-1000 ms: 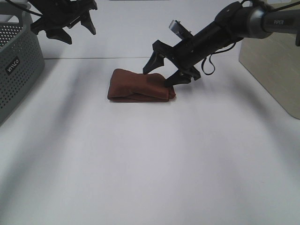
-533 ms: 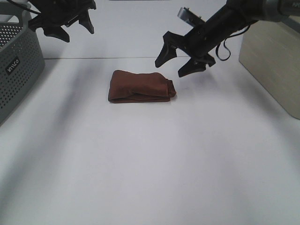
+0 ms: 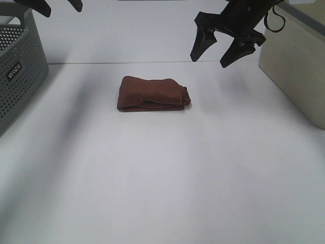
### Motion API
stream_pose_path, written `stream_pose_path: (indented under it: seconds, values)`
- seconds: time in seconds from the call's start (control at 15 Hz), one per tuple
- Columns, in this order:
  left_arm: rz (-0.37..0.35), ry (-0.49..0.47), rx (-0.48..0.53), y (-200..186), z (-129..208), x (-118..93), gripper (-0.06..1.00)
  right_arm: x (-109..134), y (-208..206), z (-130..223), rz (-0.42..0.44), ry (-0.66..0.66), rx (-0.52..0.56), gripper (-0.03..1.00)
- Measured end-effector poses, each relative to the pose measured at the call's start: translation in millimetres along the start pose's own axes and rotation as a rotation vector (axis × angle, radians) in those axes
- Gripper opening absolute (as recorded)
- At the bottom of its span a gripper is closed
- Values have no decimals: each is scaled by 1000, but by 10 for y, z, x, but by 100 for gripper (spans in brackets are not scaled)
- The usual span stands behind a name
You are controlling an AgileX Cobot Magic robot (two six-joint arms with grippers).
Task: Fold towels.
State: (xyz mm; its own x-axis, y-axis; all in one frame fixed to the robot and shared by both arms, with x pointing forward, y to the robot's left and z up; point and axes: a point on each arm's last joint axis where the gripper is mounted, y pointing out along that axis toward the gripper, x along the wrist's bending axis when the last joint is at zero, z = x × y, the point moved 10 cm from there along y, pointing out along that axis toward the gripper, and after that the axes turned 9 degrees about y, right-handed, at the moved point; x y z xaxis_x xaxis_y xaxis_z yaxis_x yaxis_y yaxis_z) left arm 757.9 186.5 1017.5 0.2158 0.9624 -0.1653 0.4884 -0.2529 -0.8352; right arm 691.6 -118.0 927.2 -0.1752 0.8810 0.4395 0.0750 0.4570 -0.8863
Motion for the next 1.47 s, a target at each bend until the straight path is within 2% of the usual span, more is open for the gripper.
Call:
stream_pose_path:
  seconds: [0.27,0.4,0.53,0.8,1.07,1.33,1.47]
  values:
    - [-34,37,-105,-797,-72,-81,69,71,-367,92,45,5,-45,78]
    - [-54,52,-122,-1109,44,-115,69,89,-599,248,84,-8,-64,78]
    - [-60,60,-110,-1372,301,-142,69,70,-790,492,128,-19,-65,78]
    - [-98,101,-74,-1895,1131,-131,69,8,-1110,1196,203,-30,-51,78]
    - [-110,105,-56,-2174,2054,-119,69,16,-1333,1964,213,-23,-77,78]
    - [-111,116,-150,-2392,3031,-118,69,-57,-1375,2793,207,-41,-190,78]
    - [-111,130,-243,-2463,3401,-116,69,-120,-1382,3141,214,-71,-282,78]
